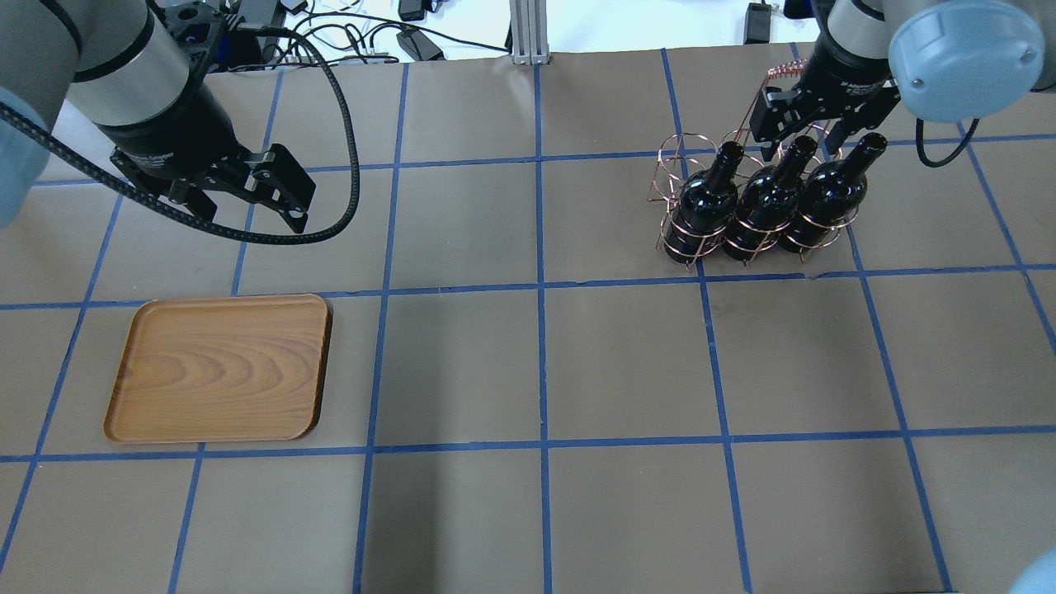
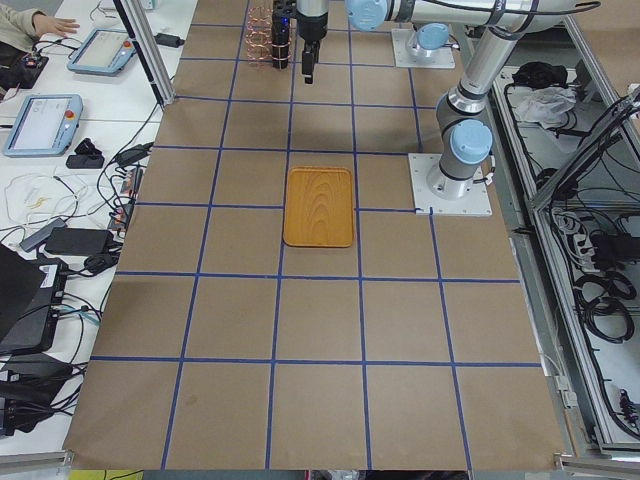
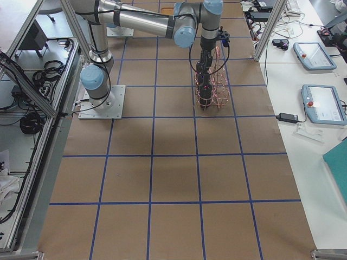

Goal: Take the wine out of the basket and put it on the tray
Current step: 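Grasp the middle dark wine bottle by its neck with the right gripper and lift it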

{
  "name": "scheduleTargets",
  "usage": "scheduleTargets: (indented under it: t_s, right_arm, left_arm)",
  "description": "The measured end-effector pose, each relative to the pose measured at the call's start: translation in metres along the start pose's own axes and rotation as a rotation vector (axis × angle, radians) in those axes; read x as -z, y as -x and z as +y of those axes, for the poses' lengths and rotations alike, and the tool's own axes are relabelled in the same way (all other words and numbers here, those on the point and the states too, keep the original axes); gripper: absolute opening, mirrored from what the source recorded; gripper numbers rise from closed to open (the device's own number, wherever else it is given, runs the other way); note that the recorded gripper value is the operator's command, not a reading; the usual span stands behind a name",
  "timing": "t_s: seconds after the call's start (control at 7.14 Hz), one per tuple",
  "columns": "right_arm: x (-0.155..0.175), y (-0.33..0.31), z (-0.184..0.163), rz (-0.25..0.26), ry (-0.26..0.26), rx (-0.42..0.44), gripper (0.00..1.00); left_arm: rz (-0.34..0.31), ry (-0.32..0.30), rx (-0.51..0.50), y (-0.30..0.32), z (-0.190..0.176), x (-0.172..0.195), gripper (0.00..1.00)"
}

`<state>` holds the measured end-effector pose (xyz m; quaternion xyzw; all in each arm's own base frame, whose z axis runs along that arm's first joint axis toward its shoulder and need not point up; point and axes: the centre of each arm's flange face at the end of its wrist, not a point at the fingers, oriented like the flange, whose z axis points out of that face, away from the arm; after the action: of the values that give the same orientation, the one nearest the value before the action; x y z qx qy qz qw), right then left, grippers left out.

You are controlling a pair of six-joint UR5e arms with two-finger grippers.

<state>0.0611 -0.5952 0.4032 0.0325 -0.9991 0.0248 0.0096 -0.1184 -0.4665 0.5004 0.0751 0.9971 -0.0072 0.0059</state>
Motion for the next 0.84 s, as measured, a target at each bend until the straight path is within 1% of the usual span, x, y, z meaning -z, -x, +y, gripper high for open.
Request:
scheduleTargets:
  t_s: [0.14, 0.28, 0.56, 0.84]
  right_arm:
    - [-0.0031, 0.0000, -0.0015, -0.003, 0.003, -0.001, 0.64]
    - [-0.0047, 0.0002, -0.0018, -0.005, 0.006, -0.001, 0.57]
    - [-0.0075, 0.0009, -0.0005, -0.005, 0.018, 0.001, 0.56]
    - [-0.0103, 0.0010, 0.0004, -0.005, 0.027, 0.008, 0.34]
  left_arm:
    - [0.000, 0.000, 0.000, -0.0001, 0.0000, -0.0004, 1.00]
    - [0.000, 0.000, 0.000, -0.0002, 0.0003, -0.0005, 1.00]
    - [-0.001, 0.000, -0.001, -0.0002, 0.0006, -0.0004, 1.00]
    - [-0.001, 0.004, -0.001, -0.0003, 0.0009, -0.0020, 1.00]
